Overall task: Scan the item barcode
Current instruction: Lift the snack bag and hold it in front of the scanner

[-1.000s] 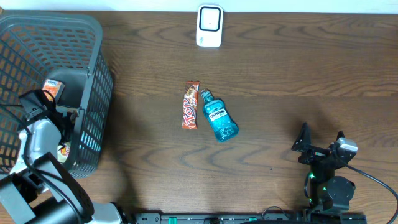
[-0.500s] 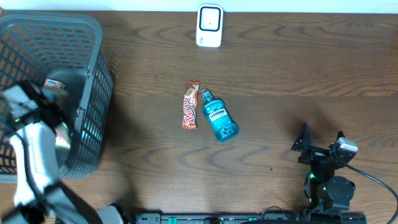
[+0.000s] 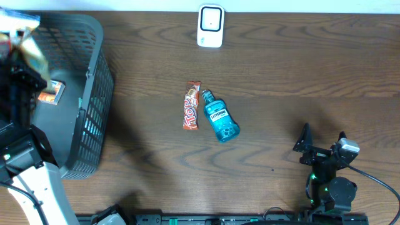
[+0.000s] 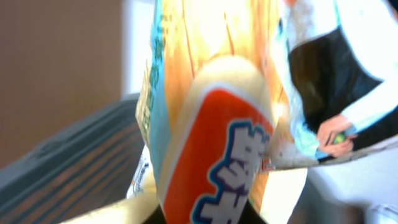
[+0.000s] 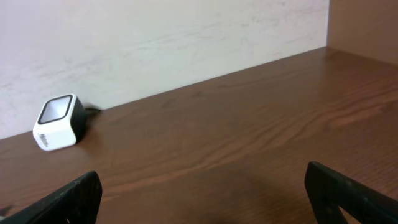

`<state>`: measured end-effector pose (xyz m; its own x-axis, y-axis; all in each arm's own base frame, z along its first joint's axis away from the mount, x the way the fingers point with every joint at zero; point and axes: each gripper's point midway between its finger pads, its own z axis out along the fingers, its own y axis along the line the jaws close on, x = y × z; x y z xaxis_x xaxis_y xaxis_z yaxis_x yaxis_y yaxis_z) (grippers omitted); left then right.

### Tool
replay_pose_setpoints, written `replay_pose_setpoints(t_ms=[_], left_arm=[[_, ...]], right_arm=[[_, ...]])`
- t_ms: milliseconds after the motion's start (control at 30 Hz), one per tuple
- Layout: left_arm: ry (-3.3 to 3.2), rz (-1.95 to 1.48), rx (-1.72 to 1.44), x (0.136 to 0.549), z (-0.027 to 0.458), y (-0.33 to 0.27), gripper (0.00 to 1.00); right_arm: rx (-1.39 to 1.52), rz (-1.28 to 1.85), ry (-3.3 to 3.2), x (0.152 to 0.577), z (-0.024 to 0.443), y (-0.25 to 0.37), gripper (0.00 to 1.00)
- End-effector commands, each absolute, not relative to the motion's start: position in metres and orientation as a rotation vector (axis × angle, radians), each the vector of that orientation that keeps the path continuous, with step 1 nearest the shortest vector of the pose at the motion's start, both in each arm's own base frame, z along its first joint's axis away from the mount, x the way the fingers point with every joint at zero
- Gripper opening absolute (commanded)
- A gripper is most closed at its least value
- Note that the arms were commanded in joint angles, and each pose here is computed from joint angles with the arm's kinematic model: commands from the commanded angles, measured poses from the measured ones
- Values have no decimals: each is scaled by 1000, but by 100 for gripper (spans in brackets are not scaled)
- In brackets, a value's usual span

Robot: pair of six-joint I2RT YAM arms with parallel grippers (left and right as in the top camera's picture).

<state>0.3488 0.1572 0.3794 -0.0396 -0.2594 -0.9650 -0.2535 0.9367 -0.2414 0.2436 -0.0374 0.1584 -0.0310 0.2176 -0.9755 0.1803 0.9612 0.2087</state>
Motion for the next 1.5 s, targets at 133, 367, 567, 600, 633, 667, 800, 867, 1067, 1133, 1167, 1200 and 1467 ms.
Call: replay_pose_setpoints(t_ms=[133, 367, 567, 600, 633, 667, 800, 867, 1067, 1133, 1167, 1200, 1467], left_arm=[[1400, -500, 7, 362, 453, 55, 8], [1538, -784, 123, 417, 395, -39, 8], [1743, -932, 110, 462, 304, -125, 7], [1774, -937, 84, 468, 289, -135, 7], [1802, -932, 43, 474, 276, -144, 7], [1830, -917, -14, 480, 263, -150, 8], [1886, -884, -364, 496, 225, -165, 7], [1885, -934, -475, 494, 216, -186, 8], [1905, -1033, -429, 476, 217, -235, 7], [1934, -1067, -459, 469, 211, -245, 8], [1952, -1084, -481, 466, 207, -250, 7], [1972, -1100, -502, 463, 202, -256, 7], [2130, -1222, -701, 446, 126, -306, 7]], right_arm=[[308, 11, 1609, 243, 158, -39, 99], [308, 11, 1610, 243, 158, -39, 99], [307, 11, 1610, 243, 158, -39, 99], [308, 11, 1610, 243, 158, -39, 99], [308, 11, 1610, 243, 158, -39, 99], [308, 11, 1610, 243, 158, -39, 99], [308, 11, 1610, 243, 158, -39, 99], [308, 11, 1610, 243, 158, -39, 99], [308, 11, 1610, 243, 158, -39, 99], [308, 11, 1610, 243, 158, -39, 99], [308, 11, 1610, 243, 158, -39, 99], [308, 11, 1610, 243, 158, -39, 99], [308, 11, 1610, 243, 158, -39, 99]])
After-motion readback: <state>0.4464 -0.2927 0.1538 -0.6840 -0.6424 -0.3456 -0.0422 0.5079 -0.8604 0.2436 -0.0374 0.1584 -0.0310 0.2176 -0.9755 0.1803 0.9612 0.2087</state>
